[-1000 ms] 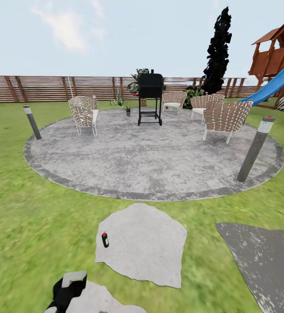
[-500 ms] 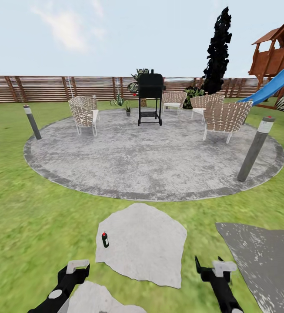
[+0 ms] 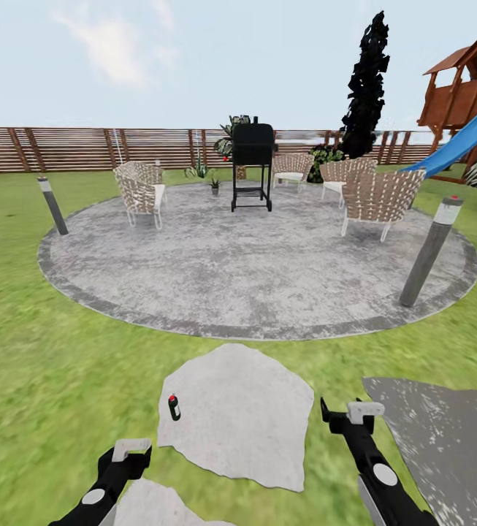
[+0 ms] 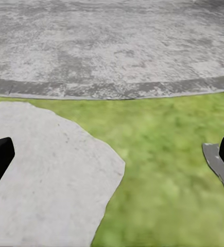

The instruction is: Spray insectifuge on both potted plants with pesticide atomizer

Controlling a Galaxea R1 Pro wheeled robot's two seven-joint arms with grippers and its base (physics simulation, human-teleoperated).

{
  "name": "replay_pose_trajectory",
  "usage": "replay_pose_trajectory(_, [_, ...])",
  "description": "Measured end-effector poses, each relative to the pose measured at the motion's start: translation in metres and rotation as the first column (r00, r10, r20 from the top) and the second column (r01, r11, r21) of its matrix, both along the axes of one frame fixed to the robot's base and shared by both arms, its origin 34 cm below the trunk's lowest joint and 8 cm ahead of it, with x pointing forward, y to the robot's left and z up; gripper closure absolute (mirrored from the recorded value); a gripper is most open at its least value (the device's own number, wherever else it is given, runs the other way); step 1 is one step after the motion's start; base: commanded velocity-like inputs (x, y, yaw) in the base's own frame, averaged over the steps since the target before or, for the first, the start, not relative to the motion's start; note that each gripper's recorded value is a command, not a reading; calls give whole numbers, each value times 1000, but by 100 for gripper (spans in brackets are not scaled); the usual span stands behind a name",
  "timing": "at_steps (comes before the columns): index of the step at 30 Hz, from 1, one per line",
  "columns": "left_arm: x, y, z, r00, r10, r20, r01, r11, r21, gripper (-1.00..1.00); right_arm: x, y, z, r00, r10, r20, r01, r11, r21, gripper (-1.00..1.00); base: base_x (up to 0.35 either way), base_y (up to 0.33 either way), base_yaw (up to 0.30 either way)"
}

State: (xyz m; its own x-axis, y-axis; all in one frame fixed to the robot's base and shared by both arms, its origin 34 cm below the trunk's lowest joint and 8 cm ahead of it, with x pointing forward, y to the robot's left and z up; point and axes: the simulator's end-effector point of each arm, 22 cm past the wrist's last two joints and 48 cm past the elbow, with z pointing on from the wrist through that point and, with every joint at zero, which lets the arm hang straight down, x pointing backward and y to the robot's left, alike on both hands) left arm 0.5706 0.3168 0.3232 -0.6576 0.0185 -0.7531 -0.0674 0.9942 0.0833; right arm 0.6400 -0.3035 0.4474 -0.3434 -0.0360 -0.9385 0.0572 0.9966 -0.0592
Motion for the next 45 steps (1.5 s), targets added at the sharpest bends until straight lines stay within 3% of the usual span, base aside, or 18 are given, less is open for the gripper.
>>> replay_pose_trajectory(5, [-2,0,-1,1000,-5,-1,5,1000,4,-100,-6,-1,-11,1000,-1,-27,1,1000,2,-100,297,-135,0])
replay_pose_trajectory(24, [0,1,2,1000,-7,8,7,1000,7,-100,-7,-1,-12,1000,1,-31,-1,1000,0,-100,296,-100,-25])
replay_pose_trajectory(45, [1,8,3,1000,1,13,-1,1000,13,-100,-7,0,-12,1000,2,-31,-2,1000,1,-100,102,49,-50])
